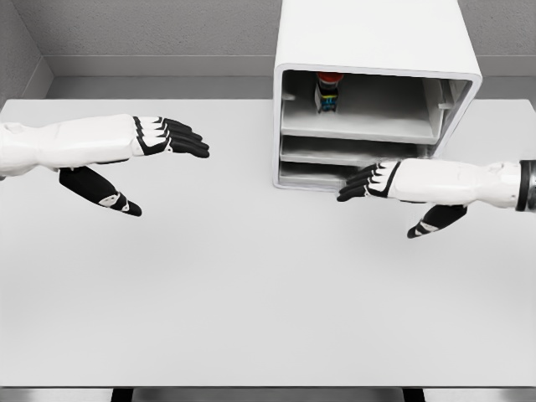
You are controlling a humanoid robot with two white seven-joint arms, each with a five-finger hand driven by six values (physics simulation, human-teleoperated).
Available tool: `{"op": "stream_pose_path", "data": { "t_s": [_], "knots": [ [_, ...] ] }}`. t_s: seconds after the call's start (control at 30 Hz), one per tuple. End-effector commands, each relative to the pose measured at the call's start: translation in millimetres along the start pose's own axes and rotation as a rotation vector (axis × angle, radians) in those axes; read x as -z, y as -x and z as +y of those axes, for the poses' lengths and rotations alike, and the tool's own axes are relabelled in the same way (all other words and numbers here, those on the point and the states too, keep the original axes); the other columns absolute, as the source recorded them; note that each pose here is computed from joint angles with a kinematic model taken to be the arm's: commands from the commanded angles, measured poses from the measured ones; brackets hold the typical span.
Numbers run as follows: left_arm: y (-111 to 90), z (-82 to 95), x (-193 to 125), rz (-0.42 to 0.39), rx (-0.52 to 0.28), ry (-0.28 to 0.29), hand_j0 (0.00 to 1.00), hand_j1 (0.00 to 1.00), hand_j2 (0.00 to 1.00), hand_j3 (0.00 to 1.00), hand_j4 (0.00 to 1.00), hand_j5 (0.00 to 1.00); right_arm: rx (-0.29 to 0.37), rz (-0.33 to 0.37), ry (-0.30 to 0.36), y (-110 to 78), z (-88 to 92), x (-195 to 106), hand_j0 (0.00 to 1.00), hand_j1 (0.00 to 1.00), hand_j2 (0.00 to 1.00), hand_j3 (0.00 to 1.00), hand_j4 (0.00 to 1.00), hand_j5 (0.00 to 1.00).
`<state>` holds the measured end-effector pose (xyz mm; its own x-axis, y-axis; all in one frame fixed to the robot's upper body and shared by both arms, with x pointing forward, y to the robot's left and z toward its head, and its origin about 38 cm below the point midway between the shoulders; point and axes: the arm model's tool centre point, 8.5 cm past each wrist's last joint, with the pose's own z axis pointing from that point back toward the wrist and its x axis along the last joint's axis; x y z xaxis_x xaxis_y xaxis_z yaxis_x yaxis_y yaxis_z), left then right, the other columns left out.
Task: Slide open multi-storey tabletop storage cabinets and put open load switch and slide close multi-storey tabletop storage cabinets
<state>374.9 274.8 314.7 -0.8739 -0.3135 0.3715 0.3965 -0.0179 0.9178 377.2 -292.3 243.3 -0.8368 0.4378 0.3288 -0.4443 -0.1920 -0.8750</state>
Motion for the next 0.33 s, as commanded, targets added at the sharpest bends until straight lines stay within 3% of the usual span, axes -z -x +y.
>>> {"op": "stream_pose_path", "data": {
  "t_s": [0.0,0.13,0.3],
  "knots": [
    [0,0.7,0,0.000,-0.007,-0.006,1.00,1.00,1.00,1.00,1.00,1.00,0.006,0.007,0.005,-1.2,-0.4,-5,1.00,1.00,1.00,1.00,1.00,1.00],
    [1,0.6,0,0.001,-0.009,-0.008,1.00,1.00,1.00,1.00,1.00,1.00,0.035,0.048,-0.037,5.1,13.3,-19,1.00,1.00,1.00,1.00,1.00,1.00],
    [2,-2.0,1,0.003,-0.012,-0.001,1.00,1.00,1.00,1.00,1.00,1.00,0.056,0.048,-0.052,6.5,23.7,-17,1.00,1.00,1.00,1.00,1.00,1.00]
  ]
}}
